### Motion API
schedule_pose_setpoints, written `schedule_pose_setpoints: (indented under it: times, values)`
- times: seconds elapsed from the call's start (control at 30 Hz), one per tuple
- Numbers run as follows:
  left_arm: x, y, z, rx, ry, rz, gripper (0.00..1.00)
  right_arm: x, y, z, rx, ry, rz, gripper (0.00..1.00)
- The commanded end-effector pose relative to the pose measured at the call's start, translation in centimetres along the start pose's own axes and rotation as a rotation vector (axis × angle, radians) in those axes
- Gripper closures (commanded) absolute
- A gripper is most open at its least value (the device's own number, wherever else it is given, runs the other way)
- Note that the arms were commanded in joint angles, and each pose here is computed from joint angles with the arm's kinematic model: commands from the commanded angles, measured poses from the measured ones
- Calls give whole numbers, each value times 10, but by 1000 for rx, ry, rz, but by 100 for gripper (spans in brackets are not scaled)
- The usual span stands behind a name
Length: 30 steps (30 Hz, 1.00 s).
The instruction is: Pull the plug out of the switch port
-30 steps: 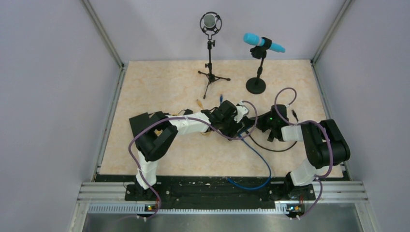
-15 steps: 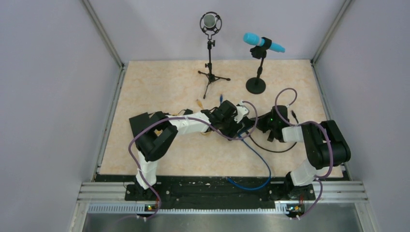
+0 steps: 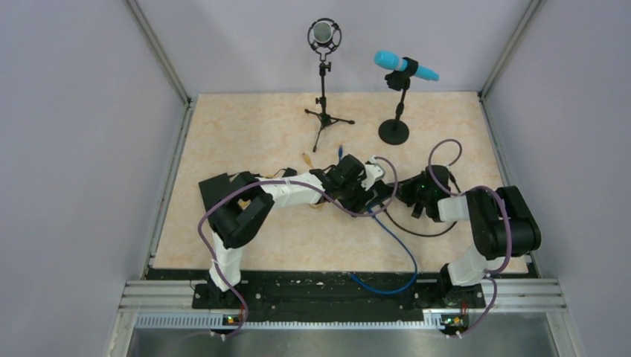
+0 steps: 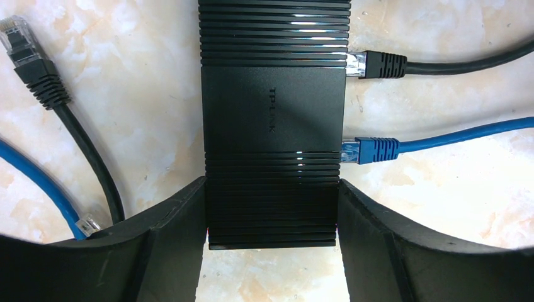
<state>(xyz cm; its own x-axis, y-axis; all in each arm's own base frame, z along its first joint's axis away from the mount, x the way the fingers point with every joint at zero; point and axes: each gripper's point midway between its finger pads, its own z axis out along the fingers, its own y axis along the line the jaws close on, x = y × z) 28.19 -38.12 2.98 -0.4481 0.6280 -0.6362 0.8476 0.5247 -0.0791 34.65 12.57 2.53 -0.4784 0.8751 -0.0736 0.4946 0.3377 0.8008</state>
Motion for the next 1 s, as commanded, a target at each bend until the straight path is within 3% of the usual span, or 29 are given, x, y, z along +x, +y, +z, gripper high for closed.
schedule_pose_setpoints:
  times: [0.0, 0.4, 0.7, 0.87, 0.97]
  values:
    - [56, -11, 10, 45, 175, -21, 51, -15, 19, -11, -72, -33, 6, 100]
    - [57, -13, 13, 65, 189, -12, 51, -60, 0, -34, -19, -127, 24, 100]
    - [56, -15, 14, 73, 194, -14, 52, -45, -11, -31, 10, -78, 38, 100]
    - [58, -14, 12, 66, 201, -10, 52, -34, -16, -26, 133, -71, -78, 100]
    - [60, -13, 11, 61, 205, -12, 52, -38, -4, -28, 90, -108, -60, 100]
